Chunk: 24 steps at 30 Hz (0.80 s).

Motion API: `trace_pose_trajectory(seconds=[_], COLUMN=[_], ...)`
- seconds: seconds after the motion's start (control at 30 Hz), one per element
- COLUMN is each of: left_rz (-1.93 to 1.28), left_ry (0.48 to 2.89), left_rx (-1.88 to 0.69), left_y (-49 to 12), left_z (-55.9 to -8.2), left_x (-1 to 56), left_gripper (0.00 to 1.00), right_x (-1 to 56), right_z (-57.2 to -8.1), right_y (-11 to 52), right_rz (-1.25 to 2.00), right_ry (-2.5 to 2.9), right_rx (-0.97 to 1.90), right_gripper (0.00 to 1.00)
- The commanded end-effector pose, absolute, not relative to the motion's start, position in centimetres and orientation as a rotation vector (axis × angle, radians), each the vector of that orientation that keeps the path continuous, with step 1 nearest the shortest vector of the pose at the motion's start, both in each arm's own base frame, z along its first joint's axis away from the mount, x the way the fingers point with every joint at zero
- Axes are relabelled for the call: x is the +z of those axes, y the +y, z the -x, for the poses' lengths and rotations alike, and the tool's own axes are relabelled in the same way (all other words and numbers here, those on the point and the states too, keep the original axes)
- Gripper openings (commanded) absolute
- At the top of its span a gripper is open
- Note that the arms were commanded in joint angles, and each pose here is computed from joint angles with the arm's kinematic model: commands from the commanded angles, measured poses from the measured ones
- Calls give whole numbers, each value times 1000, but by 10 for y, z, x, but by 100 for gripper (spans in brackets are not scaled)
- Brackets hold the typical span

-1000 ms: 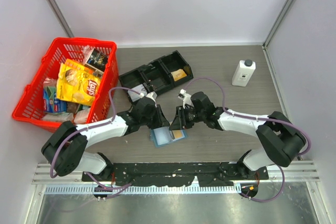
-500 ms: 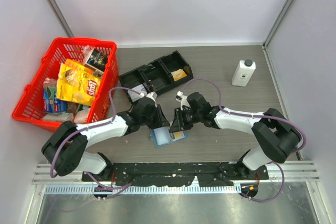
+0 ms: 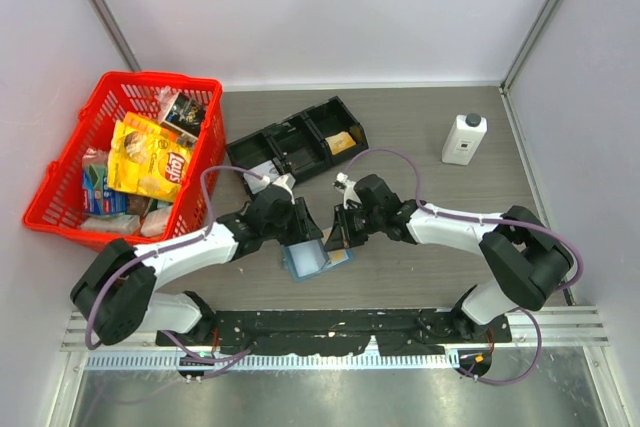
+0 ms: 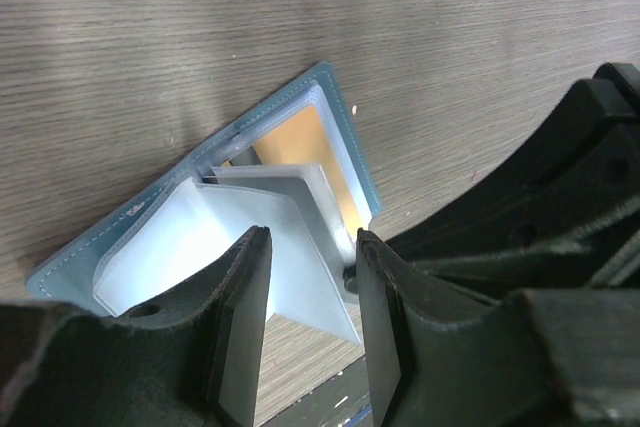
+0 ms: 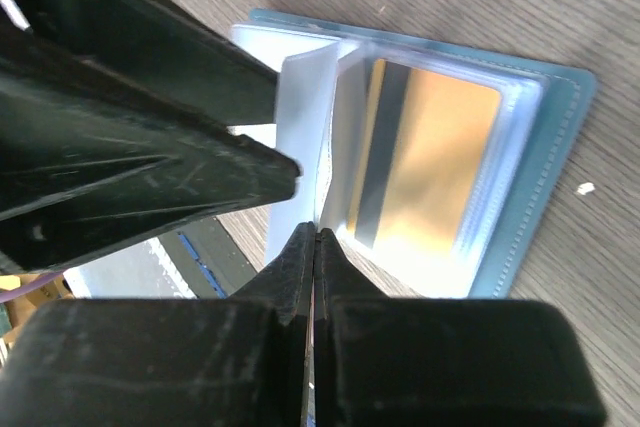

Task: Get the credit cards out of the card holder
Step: Remove the credit card from the card holder.

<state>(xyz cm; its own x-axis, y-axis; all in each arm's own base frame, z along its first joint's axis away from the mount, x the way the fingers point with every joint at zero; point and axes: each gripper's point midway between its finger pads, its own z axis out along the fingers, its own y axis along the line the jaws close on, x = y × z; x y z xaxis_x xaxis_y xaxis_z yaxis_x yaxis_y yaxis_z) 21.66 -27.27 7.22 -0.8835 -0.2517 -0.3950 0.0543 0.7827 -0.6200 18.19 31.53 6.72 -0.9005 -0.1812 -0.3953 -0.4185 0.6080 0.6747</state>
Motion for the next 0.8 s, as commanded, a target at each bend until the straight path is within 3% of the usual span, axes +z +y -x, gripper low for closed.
trace_pose_trajectory(seconds=[0.0,0.33,0.77], left_rz=[148,152,160], left_ry=[2494,2567,2608], left_rx=[-851,-777,-435], left_y=[-259,-245,-191], left_z=[-213,-201,-193], left_x=[74,57,49], left_gripper=[44,47,38], right_x=[72,70,64], right_z=[-190,-193,-192], right_y=[314,310,305], right_rz=[500,508,514], right_ry=[2533,2543,2547], right_rx=[1121,1074,1042], right_gripper=[1,1,1])
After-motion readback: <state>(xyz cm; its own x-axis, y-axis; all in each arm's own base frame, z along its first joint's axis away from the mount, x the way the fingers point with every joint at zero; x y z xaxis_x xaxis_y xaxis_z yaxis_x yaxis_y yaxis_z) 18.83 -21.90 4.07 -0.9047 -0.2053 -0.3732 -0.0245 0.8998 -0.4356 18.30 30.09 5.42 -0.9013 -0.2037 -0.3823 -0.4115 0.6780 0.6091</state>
